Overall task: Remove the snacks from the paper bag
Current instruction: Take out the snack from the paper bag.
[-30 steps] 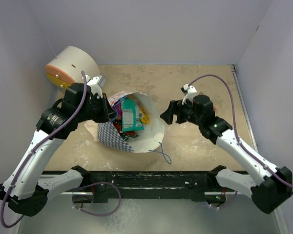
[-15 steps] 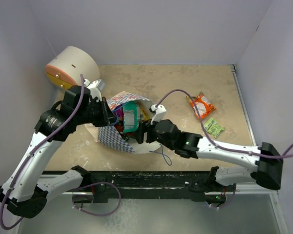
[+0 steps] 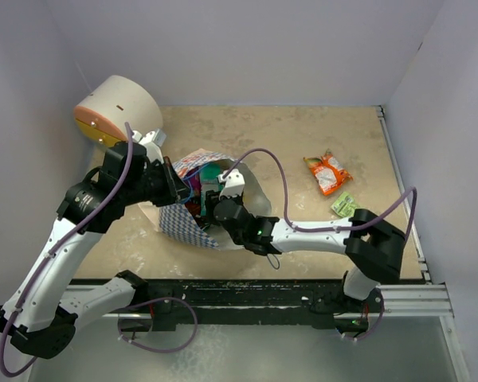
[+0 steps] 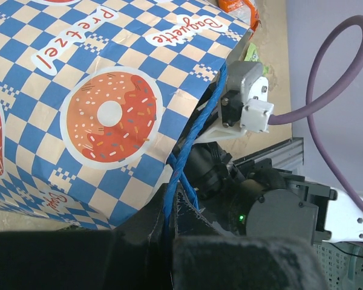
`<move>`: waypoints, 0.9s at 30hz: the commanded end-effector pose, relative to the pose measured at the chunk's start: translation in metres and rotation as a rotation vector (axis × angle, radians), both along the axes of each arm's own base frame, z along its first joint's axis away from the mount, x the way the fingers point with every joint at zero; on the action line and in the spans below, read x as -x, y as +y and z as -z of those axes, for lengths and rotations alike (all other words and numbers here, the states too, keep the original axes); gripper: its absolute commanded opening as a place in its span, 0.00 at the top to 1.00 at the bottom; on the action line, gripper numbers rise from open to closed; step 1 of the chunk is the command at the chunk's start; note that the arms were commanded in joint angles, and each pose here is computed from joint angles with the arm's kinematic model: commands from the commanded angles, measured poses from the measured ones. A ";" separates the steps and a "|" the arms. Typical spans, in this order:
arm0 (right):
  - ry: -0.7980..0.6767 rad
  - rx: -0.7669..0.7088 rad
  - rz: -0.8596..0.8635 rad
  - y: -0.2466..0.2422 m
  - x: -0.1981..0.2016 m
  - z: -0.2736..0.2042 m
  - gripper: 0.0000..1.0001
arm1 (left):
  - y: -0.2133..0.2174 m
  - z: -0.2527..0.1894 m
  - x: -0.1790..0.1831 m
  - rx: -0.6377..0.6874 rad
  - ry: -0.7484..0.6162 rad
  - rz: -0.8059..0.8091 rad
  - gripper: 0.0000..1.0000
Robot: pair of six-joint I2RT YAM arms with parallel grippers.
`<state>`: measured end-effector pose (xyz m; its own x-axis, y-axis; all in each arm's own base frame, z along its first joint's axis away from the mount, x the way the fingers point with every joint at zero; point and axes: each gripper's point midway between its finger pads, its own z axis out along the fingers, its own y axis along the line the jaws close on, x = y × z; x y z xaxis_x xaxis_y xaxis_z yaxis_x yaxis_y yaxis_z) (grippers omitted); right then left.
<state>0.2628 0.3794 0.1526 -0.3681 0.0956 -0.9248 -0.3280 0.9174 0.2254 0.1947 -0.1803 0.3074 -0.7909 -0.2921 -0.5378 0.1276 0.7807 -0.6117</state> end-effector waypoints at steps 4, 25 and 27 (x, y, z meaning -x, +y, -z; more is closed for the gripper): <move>-0.142 -0.141 0.055 0.025 -0.023 -0.059 0.40 | -0.002 -0.008 -0.007 0.014 -0.028 -0.015 1.00; -0.177 0.039 0.080 0.025 -0.051 -0.022 0.52 | 0.006 -0.010 -0.008 -0.023 -0.044 -0.035 1.00; -0.174 0.037 0.055 0.020 -0.046 -0.027 0.50 | 0.007 -0.010 -0.009 -0.035 -0.044 -0.030 1.00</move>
